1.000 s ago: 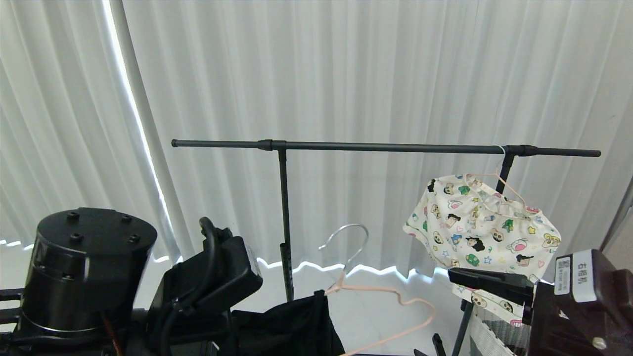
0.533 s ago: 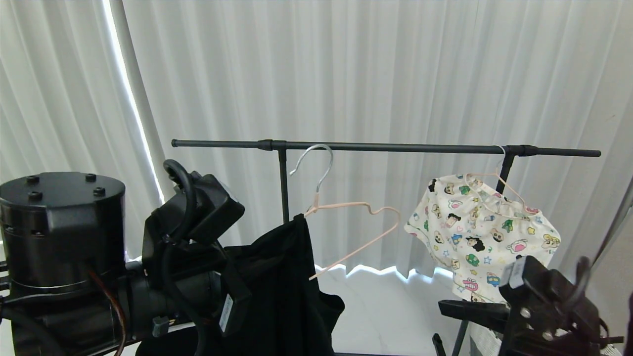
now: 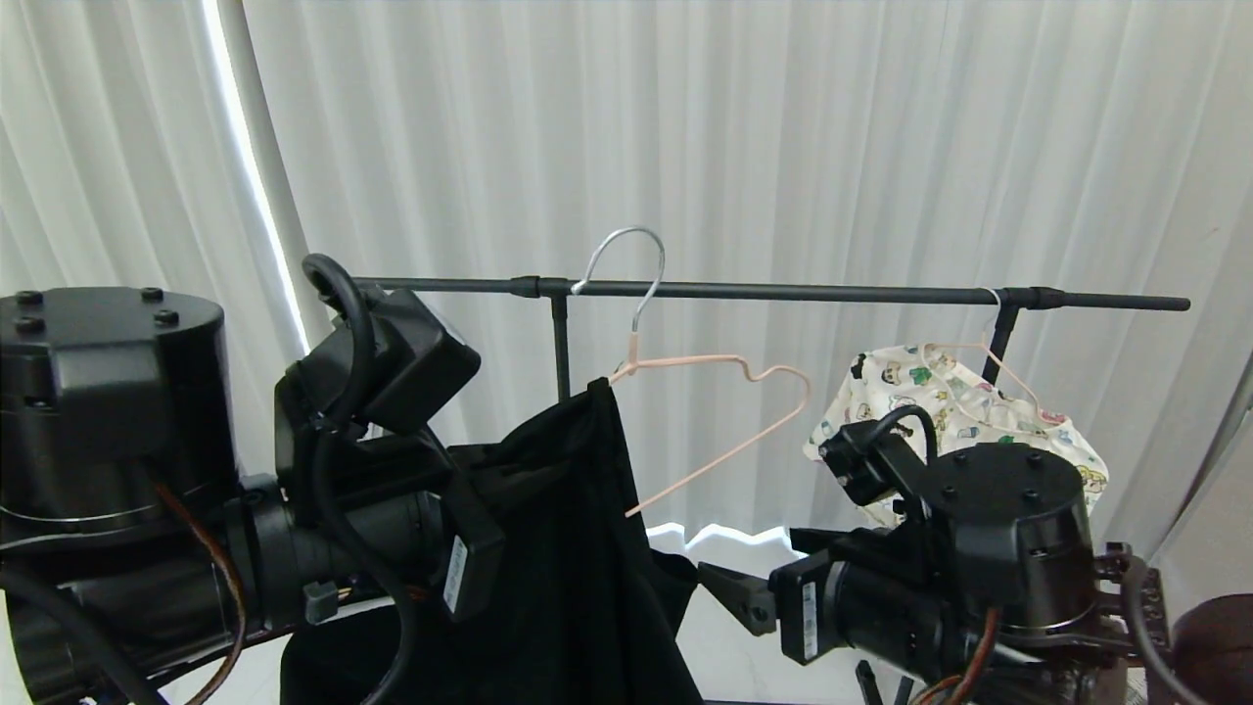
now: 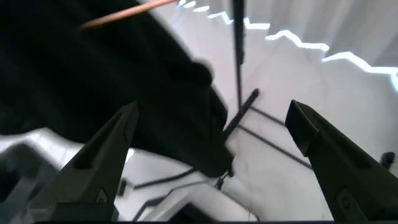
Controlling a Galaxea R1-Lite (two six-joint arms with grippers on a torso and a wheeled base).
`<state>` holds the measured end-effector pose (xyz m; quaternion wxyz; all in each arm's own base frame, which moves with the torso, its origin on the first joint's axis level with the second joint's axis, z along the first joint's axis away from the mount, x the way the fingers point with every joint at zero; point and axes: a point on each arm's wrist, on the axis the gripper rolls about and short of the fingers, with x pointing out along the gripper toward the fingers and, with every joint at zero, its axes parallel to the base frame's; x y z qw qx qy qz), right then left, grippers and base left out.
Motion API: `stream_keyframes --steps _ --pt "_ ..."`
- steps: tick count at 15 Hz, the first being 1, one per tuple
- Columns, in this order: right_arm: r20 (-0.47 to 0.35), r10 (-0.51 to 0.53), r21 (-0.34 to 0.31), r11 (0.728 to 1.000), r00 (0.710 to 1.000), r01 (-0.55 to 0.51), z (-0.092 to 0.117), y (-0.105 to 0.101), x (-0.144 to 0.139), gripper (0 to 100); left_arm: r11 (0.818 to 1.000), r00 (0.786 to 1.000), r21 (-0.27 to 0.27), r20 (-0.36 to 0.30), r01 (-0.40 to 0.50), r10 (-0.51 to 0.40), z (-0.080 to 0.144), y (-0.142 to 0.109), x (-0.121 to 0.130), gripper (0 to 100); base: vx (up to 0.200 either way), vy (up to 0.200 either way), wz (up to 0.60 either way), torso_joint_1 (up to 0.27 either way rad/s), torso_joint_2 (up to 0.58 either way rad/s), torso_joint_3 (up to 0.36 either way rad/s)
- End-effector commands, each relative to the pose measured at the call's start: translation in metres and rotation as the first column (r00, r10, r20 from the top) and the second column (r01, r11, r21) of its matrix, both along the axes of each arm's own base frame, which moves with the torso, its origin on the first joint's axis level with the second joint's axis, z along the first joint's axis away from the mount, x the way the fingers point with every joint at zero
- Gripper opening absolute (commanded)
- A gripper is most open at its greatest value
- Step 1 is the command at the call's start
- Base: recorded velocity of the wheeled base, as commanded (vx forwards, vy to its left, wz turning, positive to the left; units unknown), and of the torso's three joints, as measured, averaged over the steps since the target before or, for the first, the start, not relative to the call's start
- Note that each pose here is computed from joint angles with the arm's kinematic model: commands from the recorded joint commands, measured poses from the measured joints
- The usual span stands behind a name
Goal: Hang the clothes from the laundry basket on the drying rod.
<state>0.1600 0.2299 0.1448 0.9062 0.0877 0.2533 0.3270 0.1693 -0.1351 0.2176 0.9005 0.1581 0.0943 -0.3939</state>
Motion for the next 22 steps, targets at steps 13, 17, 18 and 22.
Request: stream_keyframes --steps 13,17,18,22 --pt "0.0 -0.039 -0.032 0.999 0.999 0.039 -0.024 0.017 0.02 100 0.999 0.998 -0.025 0.037 0.043 -0.042 0.01 -0.004 -0.01 0 0.0 0.0 0.0 0.0 0.0 0.0" --pt "0.016 -0.02 -0.057 0.998 1.0 0.021 -0.026 0.019 0.019 100 0.999 0.998 -0.025 0.038 0.043 -0.042 0.011 -0.003 -0.01 0 0.0 0.0 0.0 0.0 0.0 0.0" --pt "0.018 -0.016 -0.063 0.998 1.0 0.017 -0.026 0.019 0.019 100 0.999 0.998 -0.025 0.037 0.043 -0.042 0.01 -0.004 -0.01 0 0.0 0.0 0.0 0.0 0.0 0.0" --pt "0.028 0.036 -0.067 0.997 0.999 -0.034 -0.024 0.025 0.008 100 0.999 0.998 -0.028 0.041 0.043 -0.042 0.012 -0.004 -0.009 0 0.0 0.0 0.0 0.0 0.0 0.0"
